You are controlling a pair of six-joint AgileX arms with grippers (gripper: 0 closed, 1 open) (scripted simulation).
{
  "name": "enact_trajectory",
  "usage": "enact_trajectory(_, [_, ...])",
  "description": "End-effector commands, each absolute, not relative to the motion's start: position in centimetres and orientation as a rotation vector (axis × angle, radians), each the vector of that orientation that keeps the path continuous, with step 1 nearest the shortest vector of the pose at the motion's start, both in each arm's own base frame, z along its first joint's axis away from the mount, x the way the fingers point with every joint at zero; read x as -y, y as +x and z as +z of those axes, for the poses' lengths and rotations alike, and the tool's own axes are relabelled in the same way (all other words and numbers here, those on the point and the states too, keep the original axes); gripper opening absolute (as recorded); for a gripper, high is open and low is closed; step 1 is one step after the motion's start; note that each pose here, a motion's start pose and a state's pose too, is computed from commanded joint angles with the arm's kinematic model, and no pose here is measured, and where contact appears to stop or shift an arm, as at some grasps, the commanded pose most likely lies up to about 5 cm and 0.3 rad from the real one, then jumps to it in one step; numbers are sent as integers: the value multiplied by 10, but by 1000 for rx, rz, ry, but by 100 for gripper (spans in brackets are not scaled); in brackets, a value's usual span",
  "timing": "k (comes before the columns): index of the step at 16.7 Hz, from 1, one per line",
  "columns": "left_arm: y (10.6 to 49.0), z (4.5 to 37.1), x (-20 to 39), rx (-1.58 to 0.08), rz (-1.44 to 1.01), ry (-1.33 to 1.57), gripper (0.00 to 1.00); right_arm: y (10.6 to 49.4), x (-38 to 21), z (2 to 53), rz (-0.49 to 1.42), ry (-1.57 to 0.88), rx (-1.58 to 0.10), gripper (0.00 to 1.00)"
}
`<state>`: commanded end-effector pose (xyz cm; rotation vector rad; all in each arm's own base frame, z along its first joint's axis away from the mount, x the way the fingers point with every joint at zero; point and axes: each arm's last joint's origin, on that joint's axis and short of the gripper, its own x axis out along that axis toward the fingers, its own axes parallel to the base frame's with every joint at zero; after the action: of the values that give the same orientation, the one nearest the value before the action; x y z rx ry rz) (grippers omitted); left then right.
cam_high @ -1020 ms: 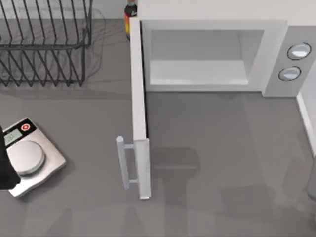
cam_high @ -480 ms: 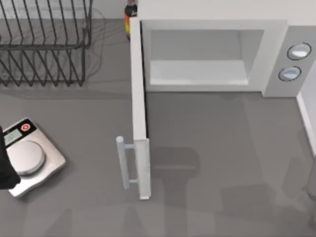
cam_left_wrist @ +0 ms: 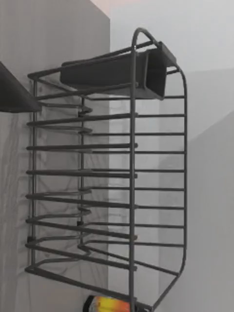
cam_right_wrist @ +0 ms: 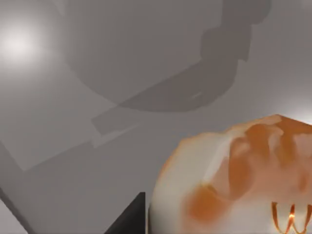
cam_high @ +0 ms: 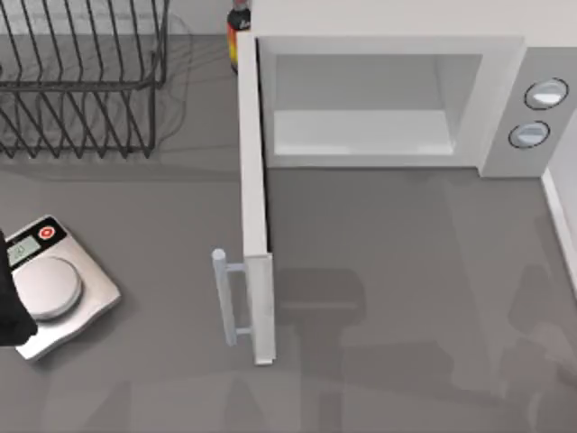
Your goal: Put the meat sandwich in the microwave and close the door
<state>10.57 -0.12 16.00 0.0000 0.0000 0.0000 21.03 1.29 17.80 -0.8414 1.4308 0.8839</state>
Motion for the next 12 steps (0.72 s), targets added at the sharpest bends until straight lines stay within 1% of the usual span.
enact_trajectory(4, [106,160,1,0,0,0,100,207,-13,213,857,-849,-1393,0])
enact_trajectory(9, [106,160,1,0,0,0,100,207,-13,213,857,-848,-1395,0])
enact_trajectory(12, [106,160,1,0,0,0,100,218,-17,209,802,-851,-1388,0])
